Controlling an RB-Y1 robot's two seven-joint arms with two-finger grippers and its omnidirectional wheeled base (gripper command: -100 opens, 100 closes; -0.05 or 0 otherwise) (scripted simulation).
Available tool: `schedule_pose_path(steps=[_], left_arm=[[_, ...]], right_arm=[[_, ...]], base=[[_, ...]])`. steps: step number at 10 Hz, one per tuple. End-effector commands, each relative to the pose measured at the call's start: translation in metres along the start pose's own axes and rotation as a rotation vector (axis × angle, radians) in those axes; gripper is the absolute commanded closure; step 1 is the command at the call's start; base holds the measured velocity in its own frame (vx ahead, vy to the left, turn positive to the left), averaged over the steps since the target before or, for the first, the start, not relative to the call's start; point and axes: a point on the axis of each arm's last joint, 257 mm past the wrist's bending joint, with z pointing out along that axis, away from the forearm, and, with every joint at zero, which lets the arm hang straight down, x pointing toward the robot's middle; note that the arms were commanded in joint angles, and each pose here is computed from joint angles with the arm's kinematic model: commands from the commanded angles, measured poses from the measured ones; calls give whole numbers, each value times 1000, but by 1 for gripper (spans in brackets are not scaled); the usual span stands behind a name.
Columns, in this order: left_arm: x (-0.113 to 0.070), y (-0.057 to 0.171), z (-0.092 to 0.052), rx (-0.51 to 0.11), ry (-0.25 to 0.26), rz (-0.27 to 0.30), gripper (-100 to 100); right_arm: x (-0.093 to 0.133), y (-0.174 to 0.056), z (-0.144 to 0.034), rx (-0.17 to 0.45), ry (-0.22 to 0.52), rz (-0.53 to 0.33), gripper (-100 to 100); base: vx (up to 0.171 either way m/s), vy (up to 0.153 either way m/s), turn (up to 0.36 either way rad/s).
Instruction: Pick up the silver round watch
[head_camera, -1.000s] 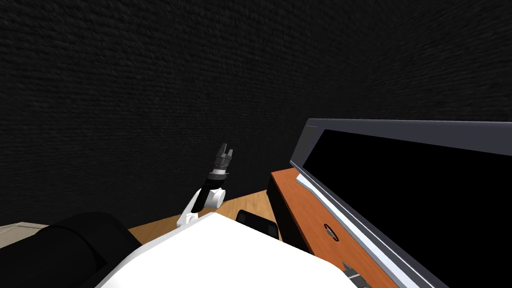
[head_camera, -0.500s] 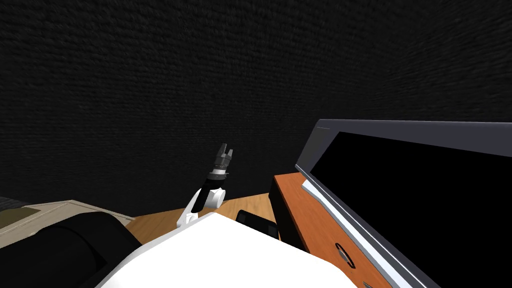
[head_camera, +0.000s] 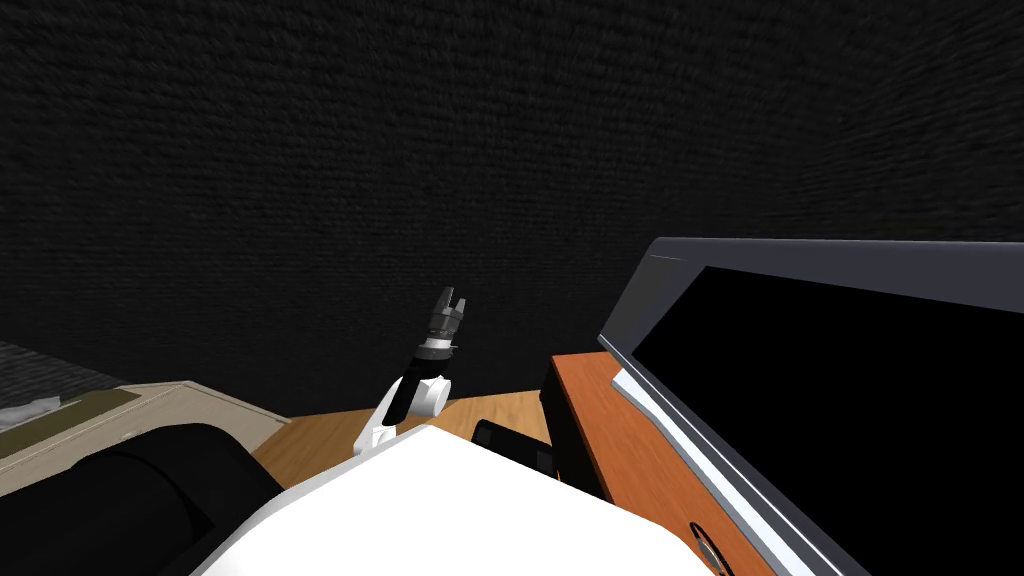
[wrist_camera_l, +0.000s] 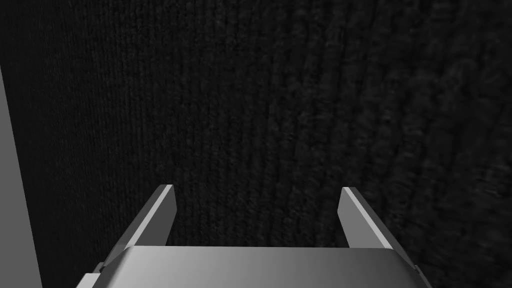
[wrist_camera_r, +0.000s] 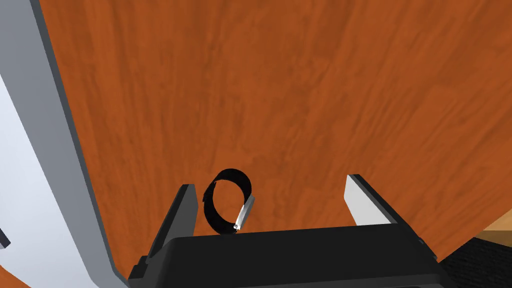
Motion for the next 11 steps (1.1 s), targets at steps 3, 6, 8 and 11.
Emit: schedule_pose_path(steps=[3, 6, 8, 11], left_arm=[[0, 0, 0, 0, 0, 0, 0], [0, 0, 0, 0, 0, 0, 0], [0, 0, 0, 0, 0, 0, 0], [0, 0, 0, 0, 0, 0, 0]], right_arm=[[18, -7, 1, 3, 60, -60, -100], [25, -3, 3, -10, 90, -97, -100], [25, -4, 4, -10, 88, -96, 0], [25, 26, 21, -10, 89, -80, -100]], base=[[35, -6, 85], [42, 16, 93], [6, 5, -1], [10, -68, 59]])
